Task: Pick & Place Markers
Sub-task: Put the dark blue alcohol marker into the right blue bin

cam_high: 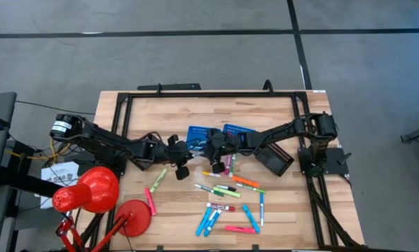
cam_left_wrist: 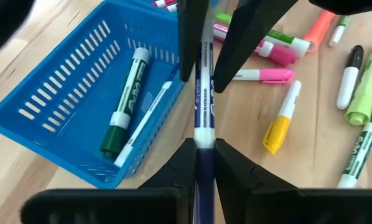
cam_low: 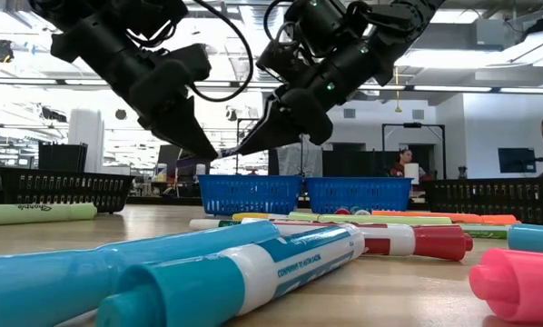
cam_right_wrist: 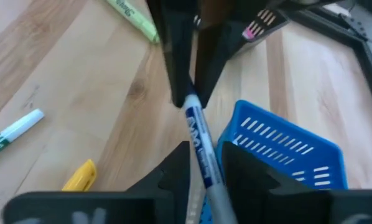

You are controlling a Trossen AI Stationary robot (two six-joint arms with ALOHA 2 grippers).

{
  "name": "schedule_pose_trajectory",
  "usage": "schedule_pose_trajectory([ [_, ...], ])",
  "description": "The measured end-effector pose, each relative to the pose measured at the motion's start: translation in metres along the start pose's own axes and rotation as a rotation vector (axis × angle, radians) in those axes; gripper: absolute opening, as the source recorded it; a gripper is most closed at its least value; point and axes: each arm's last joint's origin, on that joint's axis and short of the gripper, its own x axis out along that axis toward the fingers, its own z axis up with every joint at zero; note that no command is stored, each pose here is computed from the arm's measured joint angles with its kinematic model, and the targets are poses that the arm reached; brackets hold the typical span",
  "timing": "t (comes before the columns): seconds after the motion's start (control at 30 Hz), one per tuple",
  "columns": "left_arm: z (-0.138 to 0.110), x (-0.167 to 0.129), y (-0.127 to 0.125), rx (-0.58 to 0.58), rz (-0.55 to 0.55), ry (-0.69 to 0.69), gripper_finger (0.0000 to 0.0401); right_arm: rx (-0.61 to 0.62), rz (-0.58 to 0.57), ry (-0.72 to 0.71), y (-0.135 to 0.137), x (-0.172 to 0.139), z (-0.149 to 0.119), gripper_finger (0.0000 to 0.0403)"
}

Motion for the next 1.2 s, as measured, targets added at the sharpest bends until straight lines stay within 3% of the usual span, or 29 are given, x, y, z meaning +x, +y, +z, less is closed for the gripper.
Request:
schedule_pose_trajectory([
  [0.2,0.001,0.001,0.003,-0.010,0.011,-0.003,0.0066,-0.007,0.006,0.012,0.000,0.000,-0.002,0.0021],
  [0.5,0.002,0.001,0.003,-0.015,0.019,-0.017,0.0071,-0.049,-0.079,0.144,-0.001,-0.001,-0.011,0.0042],
  [0.77,0.002,0.001,0.003,-0.018,0.032,-0.019,0.0087,-0.074,-0.181,0.377,-0.003,-0.018,-0.016,0.0020],
  [0.93,0.002,0.001,0.003,-0.018,0.031,-0.019,0.0088,0.020,-0.196,0.416,-0.008,-0.049,0.000,0.0032],
  [1.03,0.002,0.001,0.003,-0.019,0.031,-0.019,0.0088,0.083,-0.266,0.444,-0.011,-0.072,0.006,0.0041],
  [1.2,0.002,0.001,0.003,-0.019,0.031,-0.019,0.0088,0.252,-0.342,0.624,-0.015,-0.110,-0.009,0.0020],
])
